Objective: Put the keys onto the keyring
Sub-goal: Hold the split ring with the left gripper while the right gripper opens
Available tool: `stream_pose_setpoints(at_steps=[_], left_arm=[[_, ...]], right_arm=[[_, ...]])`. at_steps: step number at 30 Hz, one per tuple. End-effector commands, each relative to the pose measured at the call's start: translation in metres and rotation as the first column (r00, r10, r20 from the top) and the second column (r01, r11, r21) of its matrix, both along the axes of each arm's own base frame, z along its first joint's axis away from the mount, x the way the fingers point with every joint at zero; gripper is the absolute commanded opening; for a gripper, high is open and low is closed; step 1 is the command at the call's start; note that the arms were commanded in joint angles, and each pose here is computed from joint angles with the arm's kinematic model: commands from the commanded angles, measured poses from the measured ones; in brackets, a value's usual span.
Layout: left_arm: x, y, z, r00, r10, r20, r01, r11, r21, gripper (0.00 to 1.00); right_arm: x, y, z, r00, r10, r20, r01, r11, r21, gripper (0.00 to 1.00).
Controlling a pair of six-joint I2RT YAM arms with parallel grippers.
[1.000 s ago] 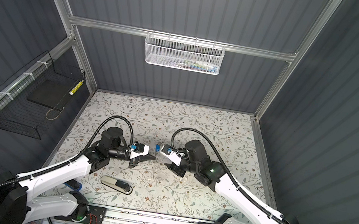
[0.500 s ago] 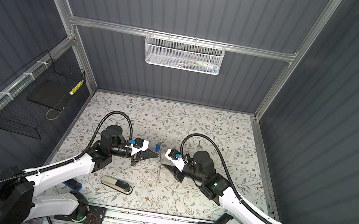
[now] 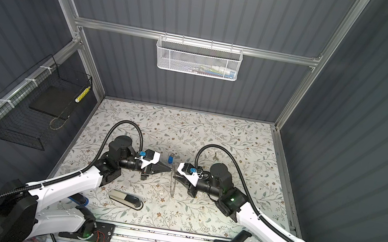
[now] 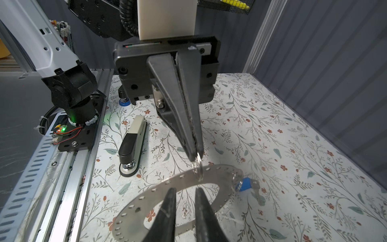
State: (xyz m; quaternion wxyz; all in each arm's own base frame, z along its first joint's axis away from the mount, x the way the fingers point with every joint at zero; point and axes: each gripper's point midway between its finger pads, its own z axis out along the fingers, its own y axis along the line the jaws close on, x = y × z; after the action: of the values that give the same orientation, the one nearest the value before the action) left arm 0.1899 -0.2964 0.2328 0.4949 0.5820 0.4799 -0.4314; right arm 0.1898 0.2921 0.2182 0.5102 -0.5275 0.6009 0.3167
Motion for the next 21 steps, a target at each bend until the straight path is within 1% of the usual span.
stream_pose_setpoints(at_steps=[1, 5, 13, 21], left_arm=[[-0.005, 0.0, 0.011, 0.998, -0.031, 0.062, 0.03, 0.999, 0.015, 0.0], [-0.006, 0.002, 0.01, 0.996, -0.034, 0.077, 0.031, 0.999, 0.043, 0.0], [-0.007, 0.002, 0.01, 0.996, -0.038, 0.08, 0.033, 0.998, 0.061, 0.0], [-0.007, 0.003, 0.01, 0.996, -0.04, 0.084, 0.034, 0.997, 0.072, 0.0]], right_arm=[[0.004, -0.003, 0.005, 1.0, -0.012, 0.023, 0.014, 0.999, -0.052, 0.2], [0.003, 0.0, 0.01, 1.0, 0.006, 0.029, -0.004, 0.999, -0.046, 0.2], [-0.001, 0.007, 0.006, 0.998, 0.056, -0.015, -0.056, 0.996, -0.062, 0.23], [0.001, 0.01, 0.005, 0.998, 0.059, -0.034, -0.061, 0.996, -0.072, 0.23]])
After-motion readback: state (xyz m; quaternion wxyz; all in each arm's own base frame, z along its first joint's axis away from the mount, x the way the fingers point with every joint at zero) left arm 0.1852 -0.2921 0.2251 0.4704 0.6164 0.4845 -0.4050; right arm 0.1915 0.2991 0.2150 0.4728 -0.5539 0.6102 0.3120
